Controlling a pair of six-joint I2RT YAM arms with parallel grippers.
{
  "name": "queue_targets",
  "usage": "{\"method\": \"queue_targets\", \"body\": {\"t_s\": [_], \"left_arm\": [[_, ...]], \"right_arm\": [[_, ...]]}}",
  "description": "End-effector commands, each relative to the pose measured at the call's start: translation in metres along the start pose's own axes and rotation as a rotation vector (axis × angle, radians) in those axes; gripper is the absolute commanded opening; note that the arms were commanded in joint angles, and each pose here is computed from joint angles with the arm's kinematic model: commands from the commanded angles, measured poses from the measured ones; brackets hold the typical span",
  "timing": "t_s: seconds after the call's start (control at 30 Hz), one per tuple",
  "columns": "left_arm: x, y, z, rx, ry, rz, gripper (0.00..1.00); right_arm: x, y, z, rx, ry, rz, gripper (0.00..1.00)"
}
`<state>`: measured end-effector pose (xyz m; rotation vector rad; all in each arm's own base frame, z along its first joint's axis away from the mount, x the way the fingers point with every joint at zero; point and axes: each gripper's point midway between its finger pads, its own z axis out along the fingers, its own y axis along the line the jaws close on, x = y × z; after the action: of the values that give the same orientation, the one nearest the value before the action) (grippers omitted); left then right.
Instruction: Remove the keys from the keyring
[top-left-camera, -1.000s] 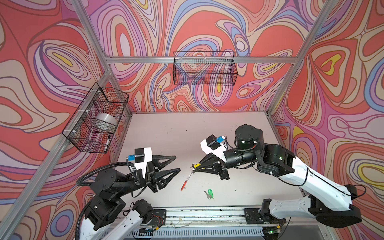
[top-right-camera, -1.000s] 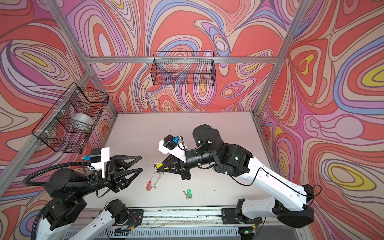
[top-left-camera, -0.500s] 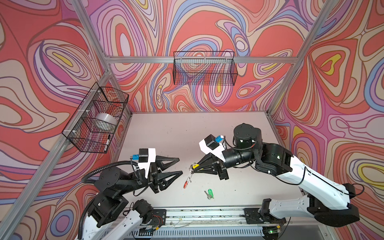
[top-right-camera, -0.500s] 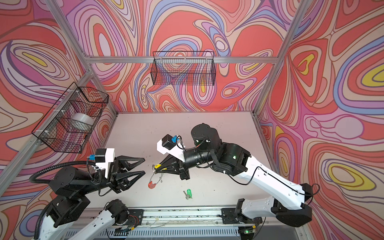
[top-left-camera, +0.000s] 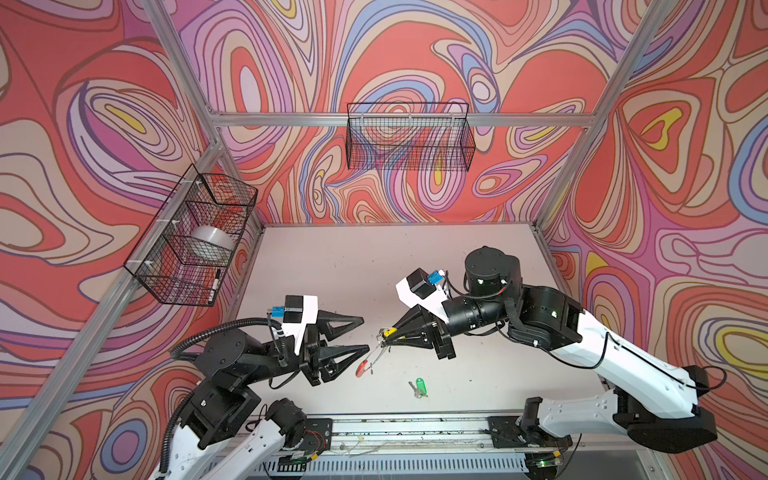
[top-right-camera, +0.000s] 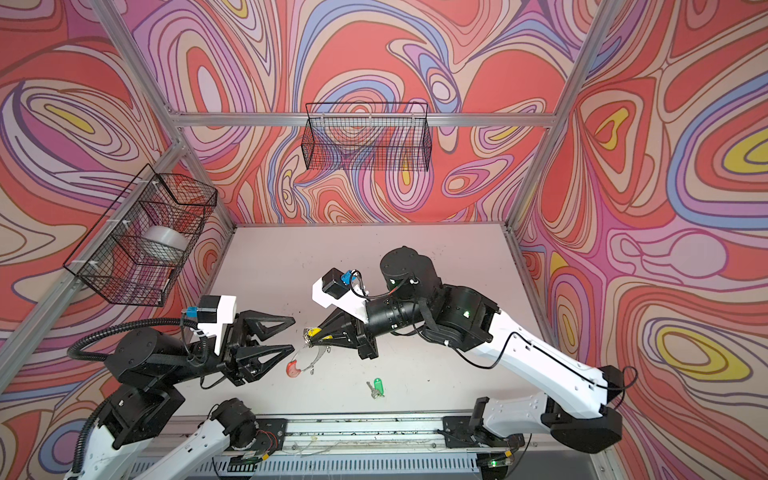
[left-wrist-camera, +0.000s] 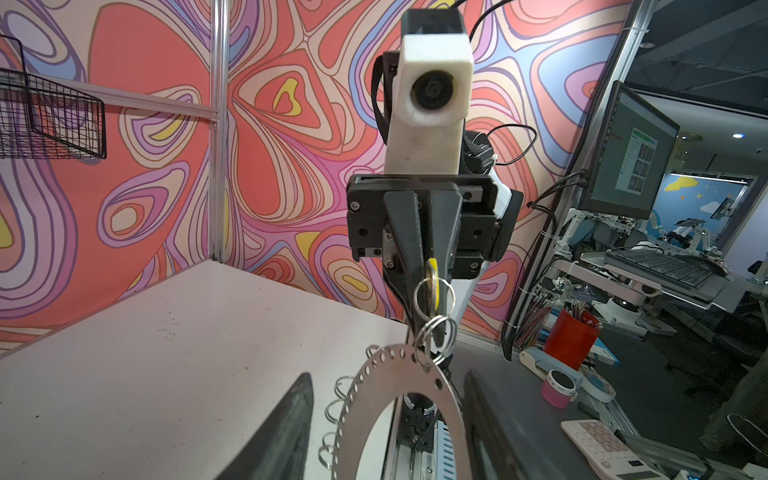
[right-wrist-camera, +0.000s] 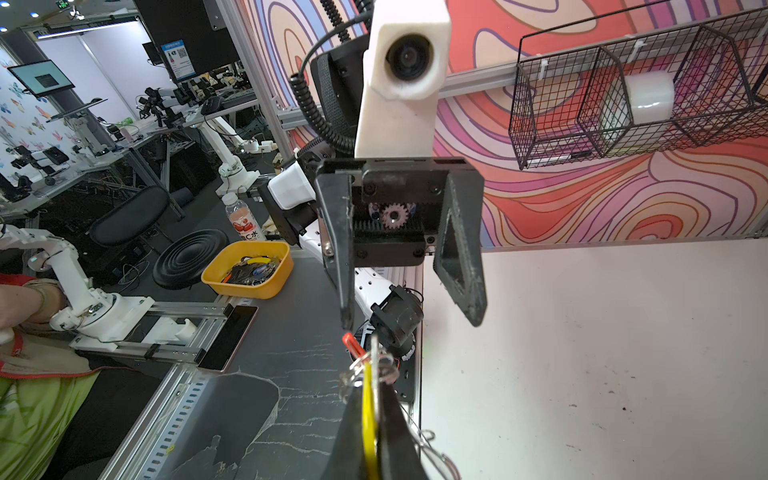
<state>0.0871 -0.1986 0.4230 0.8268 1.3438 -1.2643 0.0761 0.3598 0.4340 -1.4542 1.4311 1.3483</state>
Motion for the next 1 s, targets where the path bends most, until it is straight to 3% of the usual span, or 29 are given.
{"method": "queue_targets", "body": {"t_s": [0.0,0.6,0.8,0.97], "left_arm": [[-0.002,-0.006,0.002,0.039,-0.003,0.009,0.59],[-0.004,-0.008,0.007,0.064,0.028,0.011,0.58],[-0.006,-0.005,0.009,0.047,0.046,0.019,0.38],[-0.006,-0.009,0.016,0.107,0.090,-0.007,0.40]], "right_arm": [[-0.014,-0.001,-0.001,0.010,-0.038,-0.020,0.00],[-0.013,-0.005,0.002,0.019,-0.030,-0.009,0.00],[-0.009,-0.002,0.001,0.008,-0.012,-0.005,0.00],[-0.008,0.002,-0.002,-0.001,-0.015,-0.010,0.00]]}}
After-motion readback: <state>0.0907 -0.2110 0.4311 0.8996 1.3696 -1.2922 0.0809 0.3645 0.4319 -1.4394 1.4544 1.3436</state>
